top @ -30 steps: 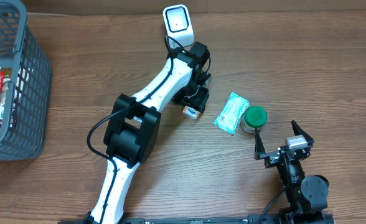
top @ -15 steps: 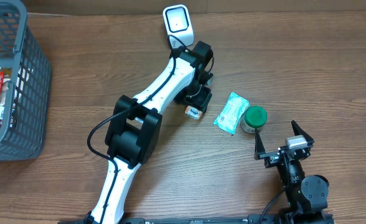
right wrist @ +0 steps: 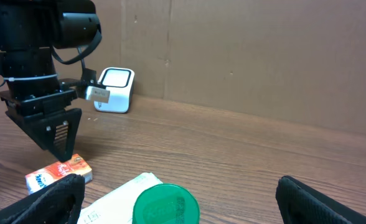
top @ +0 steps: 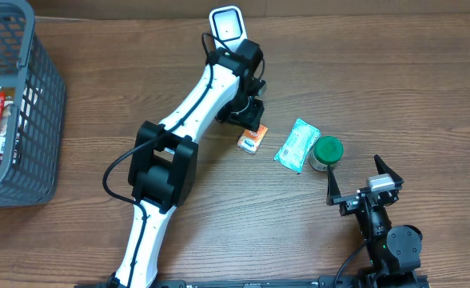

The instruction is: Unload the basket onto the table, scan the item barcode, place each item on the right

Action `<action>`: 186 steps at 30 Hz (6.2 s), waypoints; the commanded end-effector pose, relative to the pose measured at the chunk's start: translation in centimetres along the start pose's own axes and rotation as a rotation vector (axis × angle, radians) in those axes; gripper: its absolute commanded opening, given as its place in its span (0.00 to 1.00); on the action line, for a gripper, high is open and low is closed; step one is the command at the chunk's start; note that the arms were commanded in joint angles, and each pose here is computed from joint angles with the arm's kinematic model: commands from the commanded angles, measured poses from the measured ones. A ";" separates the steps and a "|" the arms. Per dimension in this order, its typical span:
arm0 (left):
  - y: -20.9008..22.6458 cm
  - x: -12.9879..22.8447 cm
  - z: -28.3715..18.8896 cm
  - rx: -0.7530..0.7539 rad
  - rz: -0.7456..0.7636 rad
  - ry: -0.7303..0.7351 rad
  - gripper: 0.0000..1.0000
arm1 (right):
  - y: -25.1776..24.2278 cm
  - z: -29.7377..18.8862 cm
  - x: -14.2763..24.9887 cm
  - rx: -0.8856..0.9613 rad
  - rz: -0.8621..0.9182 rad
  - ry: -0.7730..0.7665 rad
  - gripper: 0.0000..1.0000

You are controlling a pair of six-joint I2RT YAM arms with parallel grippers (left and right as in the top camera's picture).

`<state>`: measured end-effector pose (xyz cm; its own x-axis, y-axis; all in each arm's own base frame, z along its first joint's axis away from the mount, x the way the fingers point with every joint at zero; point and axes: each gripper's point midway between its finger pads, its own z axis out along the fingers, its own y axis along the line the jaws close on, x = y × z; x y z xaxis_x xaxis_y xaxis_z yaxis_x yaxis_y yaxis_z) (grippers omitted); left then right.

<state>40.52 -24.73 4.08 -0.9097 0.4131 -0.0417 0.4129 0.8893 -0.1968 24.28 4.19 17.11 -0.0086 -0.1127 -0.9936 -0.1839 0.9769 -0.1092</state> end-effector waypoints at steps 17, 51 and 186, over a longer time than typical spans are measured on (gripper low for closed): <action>-1.4 1.9 2.1 0.146 -0.016 0.038 0.04 | -0.1 0.0 0.2 0.005 0.000 -0.004 1.00; -3.1 2.7 -3.3 -0.955 -0.025 -0.398 0.04 | -0.1 0.0 0.2 0.005 0.000 -0.004 1.00; 53.8 22.9 -21.8 -0.533 -0.972 -0.372 0.04 | -0.1 0.0 0.2 0.005 0.000 -0.004 1.00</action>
<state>42.52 35.85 7.79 -0.8441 -0.4641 -0.2685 -0.5083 0.8520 0.1253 24.28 4.19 17.10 -0.0090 -0.1124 -0.9936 -0.1840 0.9769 -0.1088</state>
